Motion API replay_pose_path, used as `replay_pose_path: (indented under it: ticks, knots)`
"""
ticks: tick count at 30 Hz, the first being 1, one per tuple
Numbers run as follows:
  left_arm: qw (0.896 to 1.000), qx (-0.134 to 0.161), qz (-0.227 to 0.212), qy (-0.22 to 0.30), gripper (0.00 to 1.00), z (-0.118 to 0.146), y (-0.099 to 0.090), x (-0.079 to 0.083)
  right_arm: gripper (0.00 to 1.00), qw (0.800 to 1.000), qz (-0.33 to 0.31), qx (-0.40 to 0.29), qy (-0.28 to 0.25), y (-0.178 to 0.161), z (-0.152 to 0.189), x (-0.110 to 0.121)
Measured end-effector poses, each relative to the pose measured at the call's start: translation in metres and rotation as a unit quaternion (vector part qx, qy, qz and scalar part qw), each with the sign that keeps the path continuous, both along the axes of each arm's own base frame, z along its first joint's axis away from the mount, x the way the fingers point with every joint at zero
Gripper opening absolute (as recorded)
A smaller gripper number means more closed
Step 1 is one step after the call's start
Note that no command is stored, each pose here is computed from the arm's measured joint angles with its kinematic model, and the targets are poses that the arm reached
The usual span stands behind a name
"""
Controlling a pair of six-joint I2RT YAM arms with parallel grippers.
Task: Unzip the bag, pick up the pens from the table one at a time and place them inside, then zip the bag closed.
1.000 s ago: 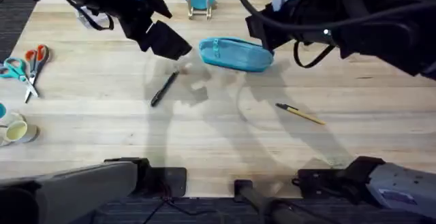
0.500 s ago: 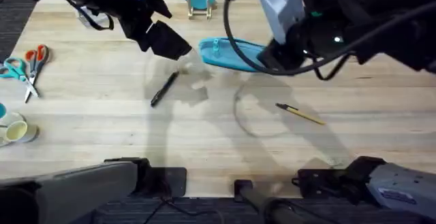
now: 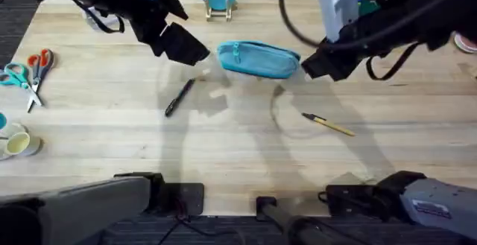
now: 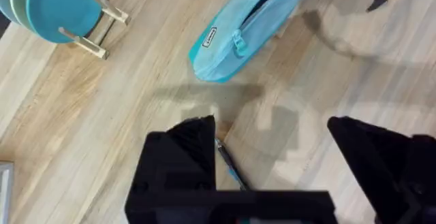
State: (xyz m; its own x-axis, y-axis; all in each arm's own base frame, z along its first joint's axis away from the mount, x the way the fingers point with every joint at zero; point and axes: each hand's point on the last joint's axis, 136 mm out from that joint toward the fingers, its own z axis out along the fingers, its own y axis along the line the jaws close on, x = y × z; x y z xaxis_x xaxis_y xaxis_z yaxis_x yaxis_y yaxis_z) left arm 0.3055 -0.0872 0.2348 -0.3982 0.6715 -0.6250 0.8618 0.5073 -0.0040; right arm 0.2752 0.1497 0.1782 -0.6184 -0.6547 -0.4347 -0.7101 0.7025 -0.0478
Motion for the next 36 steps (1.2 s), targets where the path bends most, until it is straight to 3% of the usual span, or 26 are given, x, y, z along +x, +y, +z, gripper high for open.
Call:
replay_pose_path:
  ticks: [9, 17, 22, 30, 36]
  knots:
    - [1.000, 0.000, 0.000, 0.000, 0.995, 0.000, 0.000, 0.000, 0.029, 0.999, 0.002, 0.017, 0.028, 0.017, 0.017, 0.024]
    - [1.000, 0.000, 0.000, 0.000, 0.995, 0.000, 0.000, 0.000, 0.029, 0.997, 0.003, -0.003, 0.073, 0.036, -0.001, 0.066]
    - [1.000, 0.000, 0.001, 0.001, 0.995, 0.000, 0.000, 0.000, 0.030, 0.998, 0.021, -0.006, 0.063, 0.044, -0.003, 0.083]
    - [1.000, 0.000, 0.001, 0.001, 0.995, 0.000, 0.000, 0.000, 0.029, 0.993, 0.111, -0.030, 0.033, 0.050, -0.001, 0.083]
    - [1.000, 0.000, 0.001, 0.001, 0.995, 0.000, 0.000, 0.000, 0.030, 0.974, 0.219, -0.056, 0.005, 0.067, -0.002, 0.074]
